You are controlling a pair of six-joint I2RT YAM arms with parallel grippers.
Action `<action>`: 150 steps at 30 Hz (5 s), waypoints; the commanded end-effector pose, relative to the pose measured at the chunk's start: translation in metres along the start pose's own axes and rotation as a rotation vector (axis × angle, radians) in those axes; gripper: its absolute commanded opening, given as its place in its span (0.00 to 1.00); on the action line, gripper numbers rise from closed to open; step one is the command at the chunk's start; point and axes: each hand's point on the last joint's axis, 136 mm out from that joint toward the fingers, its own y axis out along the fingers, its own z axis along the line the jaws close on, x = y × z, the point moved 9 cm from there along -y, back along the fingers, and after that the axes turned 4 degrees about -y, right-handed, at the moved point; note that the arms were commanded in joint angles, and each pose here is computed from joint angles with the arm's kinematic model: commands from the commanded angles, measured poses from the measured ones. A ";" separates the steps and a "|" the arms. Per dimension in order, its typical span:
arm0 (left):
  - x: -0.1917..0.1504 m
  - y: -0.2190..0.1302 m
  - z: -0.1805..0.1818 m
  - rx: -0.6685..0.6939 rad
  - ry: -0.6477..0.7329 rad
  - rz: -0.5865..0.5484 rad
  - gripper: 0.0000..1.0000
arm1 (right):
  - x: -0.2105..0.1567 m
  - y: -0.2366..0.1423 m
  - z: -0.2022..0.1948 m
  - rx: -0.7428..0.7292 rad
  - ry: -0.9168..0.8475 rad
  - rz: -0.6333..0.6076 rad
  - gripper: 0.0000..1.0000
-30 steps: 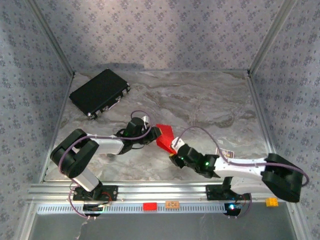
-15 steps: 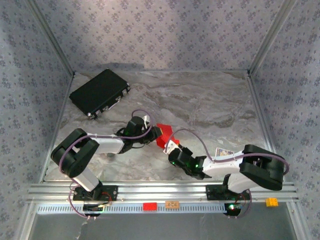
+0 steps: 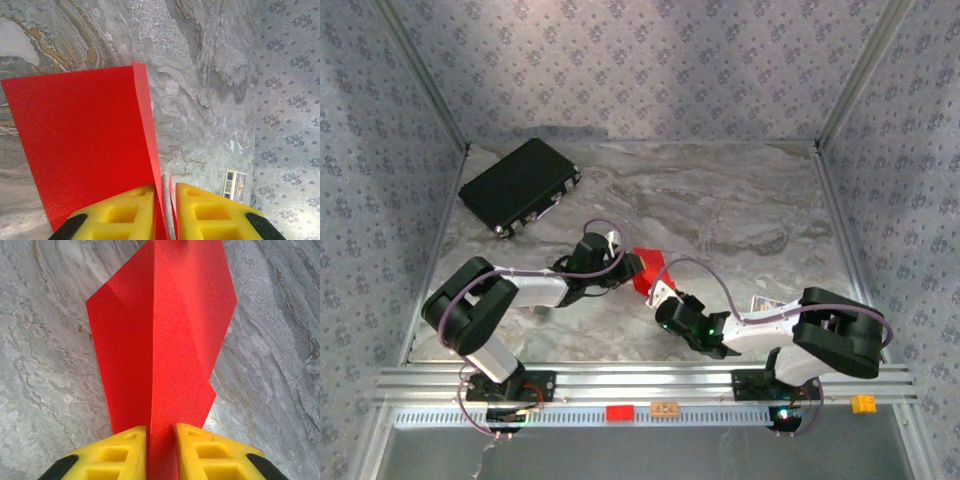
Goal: Fold a paper plane with a square sheet of paper (pick it up from the middle)
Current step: Fourth fold the wing at the center of the table.
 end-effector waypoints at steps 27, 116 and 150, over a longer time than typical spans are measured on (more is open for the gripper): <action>0.006 -0.003 -0.005 0.000 0.022 -0.008 0.21 | 0.009 0.004 -0.003 0.002 0.095 -0.003 0.07; 0.013 -0.041 -0.006 0.103 0.053 -0.120 0.36 | -0.008 0.037 -0.036 0.650 0.851 0.076 0.07; 0.003 0.026 -0.005 0.056 0.061 0.051 0.19 | -0.029 0.054 -0.061 0.844 1.323 0.058 0.03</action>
